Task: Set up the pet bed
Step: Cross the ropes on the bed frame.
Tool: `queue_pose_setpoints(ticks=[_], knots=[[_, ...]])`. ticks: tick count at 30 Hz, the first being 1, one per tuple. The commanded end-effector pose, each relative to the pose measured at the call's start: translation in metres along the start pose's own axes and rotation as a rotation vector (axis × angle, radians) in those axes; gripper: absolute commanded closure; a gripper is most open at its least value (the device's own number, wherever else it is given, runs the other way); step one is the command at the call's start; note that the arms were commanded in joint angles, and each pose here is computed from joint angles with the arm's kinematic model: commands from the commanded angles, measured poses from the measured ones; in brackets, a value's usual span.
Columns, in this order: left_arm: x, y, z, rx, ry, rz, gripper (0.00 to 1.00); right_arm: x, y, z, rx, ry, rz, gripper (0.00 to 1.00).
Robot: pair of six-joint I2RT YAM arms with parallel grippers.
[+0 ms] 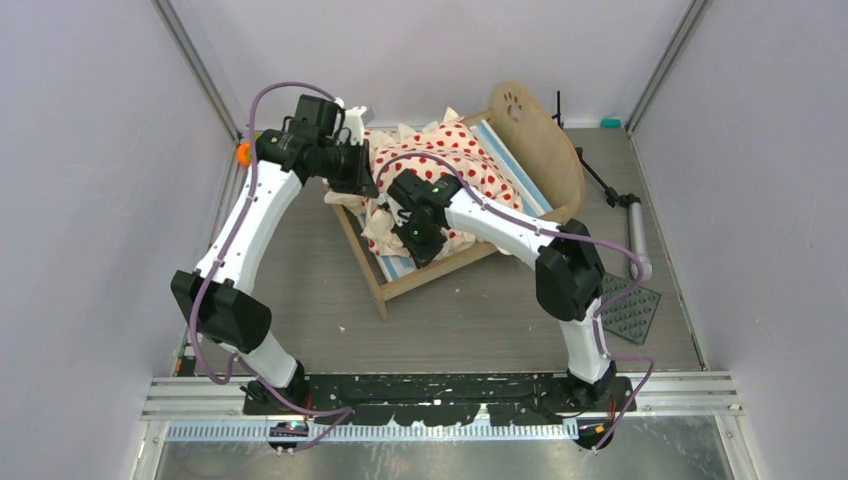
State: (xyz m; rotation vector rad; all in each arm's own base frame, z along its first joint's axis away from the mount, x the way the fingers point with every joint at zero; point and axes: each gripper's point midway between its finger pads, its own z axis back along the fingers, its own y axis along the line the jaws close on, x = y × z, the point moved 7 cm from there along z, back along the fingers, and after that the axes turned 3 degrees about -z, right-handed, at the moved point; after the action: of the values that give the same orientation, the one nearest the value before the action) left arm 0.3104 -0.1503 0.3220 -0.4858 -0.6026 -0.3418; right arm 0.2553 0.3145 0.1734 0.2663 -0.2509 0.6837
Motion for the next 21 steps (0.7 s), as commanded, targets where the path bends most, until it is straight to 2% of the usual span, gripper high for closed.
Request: queue_pose_setpoints(ticks=[1, 9, 13, 21], knots=[[0.004, -0.013, 0.003, -0.07, -0.03, -0.032, 1.0, -0.007, -0.003, -0.014, 0.045, 0.133, 0.01, 0.9], [0.004, -0.007, 0.001, -0.028, -0.027, -0.039, 1.0, -0.012, -0.01, -0.037, 0.043, 0.222, 0.009, 0.9], [0.004, -0.006, -0.001, -0.025, -0.023, -0.038, 1.0, -0.017, -0.018, -0.043, -0.019, 0.265, 0.017, 0.91], [0.005, 0.0, 0.0, 0.038, -0.035, -0.039, 1.0, -0.014, -0.035, -0.021, -0.142, 0.184, -0.008, 0.94]])
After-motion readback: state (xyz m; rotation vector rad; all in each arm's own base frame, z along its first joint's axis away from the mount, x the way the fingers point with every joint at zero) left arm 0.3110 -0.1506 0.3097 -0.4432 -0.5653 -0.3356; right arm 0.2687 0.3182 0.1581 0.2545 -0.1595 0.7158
